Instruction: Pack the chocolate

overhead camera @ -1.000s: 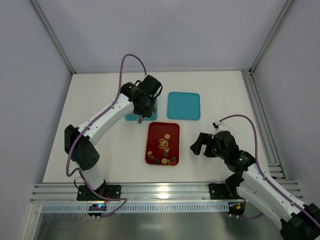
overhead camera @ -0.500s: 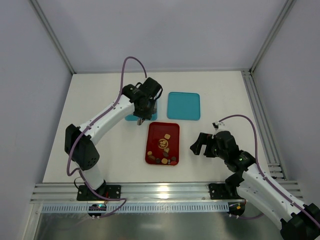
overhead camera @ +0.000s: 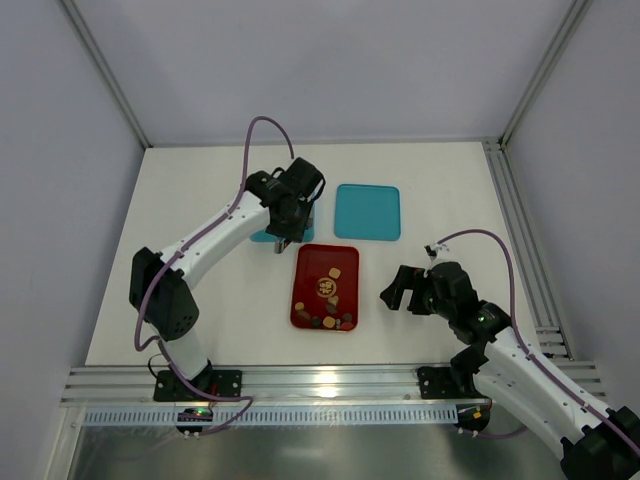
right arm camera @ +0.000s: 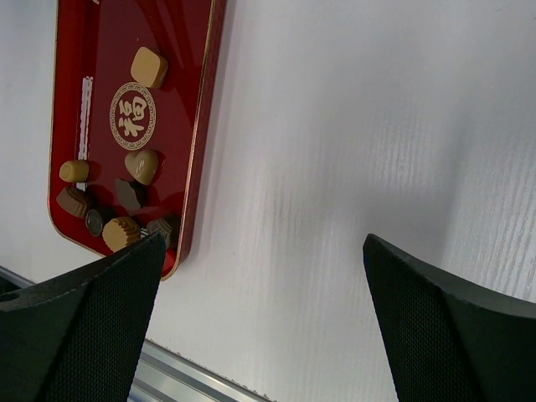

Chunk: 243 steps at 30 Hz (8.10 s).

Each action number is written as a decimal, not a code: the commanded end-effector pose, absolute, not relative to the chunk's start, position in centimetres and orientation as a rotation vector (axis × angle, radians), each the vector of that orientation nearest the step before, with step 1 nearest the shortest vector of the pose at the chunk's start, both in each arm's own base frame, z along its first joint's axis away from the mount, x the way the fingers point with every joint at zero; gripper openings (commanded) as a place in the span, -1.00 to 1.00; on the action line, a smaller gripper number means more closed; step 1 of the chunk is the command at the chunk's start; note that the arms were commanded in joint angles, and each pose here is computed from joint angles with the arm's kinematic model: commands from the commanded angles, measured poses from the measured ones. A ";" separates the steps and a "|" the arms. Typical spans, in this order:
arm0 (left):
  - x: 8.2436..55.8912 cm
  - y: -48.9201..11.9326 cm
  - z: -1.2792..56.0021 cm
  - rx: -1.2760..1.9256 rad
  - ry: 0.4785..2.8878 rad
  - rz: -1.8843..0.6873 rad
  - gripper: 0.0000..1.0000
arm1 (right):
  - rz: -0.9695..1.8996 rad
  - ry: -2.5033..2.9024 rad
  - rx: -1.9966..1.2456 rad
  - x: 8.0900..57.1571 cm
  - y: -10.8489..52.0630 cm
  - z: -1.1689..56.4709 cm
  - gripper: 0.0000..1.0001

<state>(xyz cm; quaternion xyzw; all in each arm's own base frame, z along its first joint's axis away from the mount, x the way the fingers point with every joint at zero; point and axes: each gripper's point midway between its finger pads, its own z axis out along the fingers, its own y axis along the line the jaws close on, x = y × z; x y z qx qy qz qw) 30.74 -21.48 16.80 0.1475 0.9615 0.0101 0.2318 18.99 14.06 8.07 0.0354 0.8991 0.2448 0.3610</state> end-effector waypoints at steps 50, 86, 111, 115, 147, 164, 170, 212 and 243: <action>42.7 -0.9 18.9 -0.415 2.439 0.062 -0.10 | 0.726 2.257 0.011 19.2 15.6 10.6 0.99; 43.1 2.3 2.1 -0.490 2.718 0.212 0.57 | 0.749 2.233 -0.005 18.7 15.5 12.0 0.99; 41.1 -2.3 22.6 -0.444 2.372 -0.178 0.85 | 0.460 2.258 0.132 29.8 15.1 19.3 1.00; 37.5 -9.0 24.6 -0.289 2.326 -0.384 0.86 | 0.396 2.307 0.266 36.0 12.6 18.2 0.96; 30.7 -25.2 25.6 0.203 2.325 -0.807 0.87 | 0.148 2.677 0.423 47.5 10.0 2.6 -0.35; 41.1 -33.2 21.5 0.176 2.265 -0.874 0.86 | 0.154 2.634 0.352 46.9 8.7 4.1 -0.92; 44.8 -35.3 18.5 0.161 2.298 -0.852 0.86 | 0.222 2.600 0.372 46.1 7.9 6.2 -0.92; 49.1 -39.9 12.1 -0.075 2.369 -1.146 0.53 | 0.649 2.457 0.482 43.0 8.5 12.0 -0.92; 42.8 -37.6 19.9 -0.116 2.344 -1.336 -0.95 | 0.736 2.401 0.342 40.4 13.6 13.7 -0.92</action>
